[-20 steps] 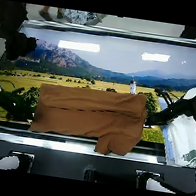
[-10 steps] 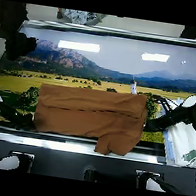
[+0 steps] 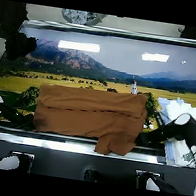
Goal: Fold the shirts.
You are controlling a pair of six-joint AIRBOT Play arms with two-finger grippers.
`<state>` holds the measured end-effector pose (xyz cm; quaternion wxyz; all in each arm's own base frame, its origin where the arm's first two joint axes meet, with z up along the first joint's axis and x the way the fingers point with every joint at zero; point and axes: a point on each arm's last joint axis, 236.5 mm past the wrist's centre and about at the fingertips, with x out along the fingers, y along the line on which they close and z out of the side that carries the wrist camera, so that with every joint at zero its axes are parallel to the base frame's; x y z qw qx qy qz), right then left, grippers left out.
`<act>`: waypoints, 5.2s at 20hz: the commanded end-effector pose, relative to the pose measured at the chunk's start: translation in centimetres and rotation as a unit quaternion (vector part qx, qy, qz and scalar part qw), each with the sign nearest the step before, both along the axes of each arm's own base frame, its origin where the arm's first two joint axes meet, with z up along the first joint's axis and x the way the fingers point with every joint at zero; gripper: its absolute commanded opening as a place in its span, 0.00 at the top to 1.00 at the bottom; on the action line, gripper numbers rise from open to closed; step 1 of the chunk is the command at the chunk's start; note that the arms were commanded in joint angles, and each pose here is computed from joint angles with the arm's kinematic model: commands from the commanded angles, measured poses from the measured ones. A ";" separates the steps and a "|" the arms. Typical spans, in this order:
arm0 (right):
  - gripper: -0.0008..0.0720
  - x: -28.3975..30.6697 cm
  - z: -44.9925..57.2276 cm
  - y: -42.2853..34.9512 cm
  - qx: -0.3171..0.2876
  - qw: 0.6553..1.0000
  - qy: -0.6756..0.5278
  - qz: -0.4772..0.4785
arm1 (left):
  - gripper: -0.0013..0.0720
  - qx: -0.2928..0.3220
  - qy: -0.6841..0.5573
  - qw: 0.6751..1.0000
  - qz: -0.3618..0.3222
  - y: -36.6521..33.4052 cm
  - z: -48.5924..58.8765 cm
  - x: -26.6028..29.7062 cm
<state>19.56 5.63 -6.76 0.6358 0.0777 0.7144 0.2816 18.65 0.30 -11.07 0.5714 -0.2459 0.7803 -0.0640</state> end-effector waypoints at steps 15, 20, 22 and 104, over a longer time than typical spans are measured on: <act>0.93 1.5 -1.0 3.4 0.066 0.995 -0.063 -0.050 | 0.95 0.014 -0.115 0.993 -0.007 1.0 2.2 5.5; 0.94 11.3 7.9 1.2 0.040 0.977 -0.191 -0.082 | 0.96 0.010 -0.270 0.962 0.026 0.2 11.4 15.3; 0.94 15.7 9.3 0.0 0.031 0.968 -0.225 -0.107 | 0.96 0.035 -0.308 0.951 0.023 0.4 13.1 19.1; 0.06 19.4 8.5 13.4 0.077 0.988 -0.137 -0.005 | 0.95 -0.005 -0.513 0.858 -0.027 -8.8 31.1 24.2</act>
